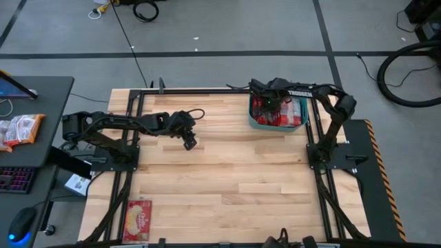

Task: Sort popcorn bags into baskets
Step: Adjust the popcorn bags in the bin

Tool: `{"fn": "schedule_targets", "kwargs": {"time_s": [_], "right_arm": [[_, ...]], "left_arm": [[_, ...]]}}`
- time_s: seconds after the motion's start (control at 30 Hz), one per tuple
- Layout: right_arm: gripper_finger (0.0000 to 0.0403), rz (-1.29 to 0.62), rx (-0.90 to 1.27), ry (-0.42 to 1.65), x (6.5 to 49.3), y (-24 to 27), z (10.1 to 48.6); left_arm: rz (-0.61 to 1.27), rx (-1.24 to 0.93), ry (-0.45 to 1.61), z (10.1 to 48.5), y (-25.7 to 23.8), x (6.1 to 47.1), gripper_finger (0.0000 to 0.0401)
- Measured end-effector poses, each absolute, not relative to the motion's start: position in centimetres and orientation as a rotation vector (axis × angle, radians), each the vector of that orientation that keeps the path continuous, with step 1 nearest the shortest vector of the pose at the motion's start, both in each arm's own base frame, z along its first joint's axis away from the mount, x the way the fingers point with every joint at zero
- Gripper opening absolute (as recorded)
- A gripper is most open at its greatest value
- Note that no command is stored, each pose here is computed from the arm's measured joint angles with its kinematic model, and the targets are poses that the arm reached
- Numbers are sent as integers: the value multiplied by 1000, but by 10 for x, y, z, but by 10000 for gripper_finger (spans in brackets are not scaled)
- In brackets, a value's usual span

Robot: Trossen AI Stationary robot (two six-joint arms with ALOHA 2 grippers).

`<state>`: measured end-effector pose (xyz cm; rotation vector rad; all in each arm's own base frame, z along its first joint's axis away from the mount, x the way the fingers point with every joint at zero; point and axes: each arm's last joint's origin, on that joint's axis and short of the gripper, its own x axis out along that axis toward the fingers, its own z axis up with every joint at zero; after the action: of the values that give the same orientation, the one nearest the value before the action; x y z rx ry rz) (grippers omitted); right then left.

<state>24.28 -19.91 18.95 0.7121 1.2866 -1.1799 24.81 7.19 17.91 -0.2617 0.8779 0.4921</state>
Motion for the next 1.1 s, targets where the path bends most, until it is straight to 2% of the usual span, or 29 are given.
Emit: {"fn": "schedule_targets", "kwargs": {"time_s": [0.2, 0.47, 0.63, 0.93, 1.1], "right_arm": [[32, -1203, 719, 1340, 236, -208, 174], [33, -1182, 752, 1331, 240, -209, 157], [48, -1178, 796, 1326, 236, -206, 149], [65, -1212, 751, 1397, 231, -202, 147], [94, -1211, 724, 1426, 232, -197, 147]], "left_arm": [[487, -253, 858, 180, 72, 250, 166], [494, -283, 854, 180, 70, 250, 166], [480, -287, 861, 180, 65, 251, 166], [477, -292, 891, 178, 61, 249, 166], [479, -294, 890, 178, 61, 249, 166]]}}
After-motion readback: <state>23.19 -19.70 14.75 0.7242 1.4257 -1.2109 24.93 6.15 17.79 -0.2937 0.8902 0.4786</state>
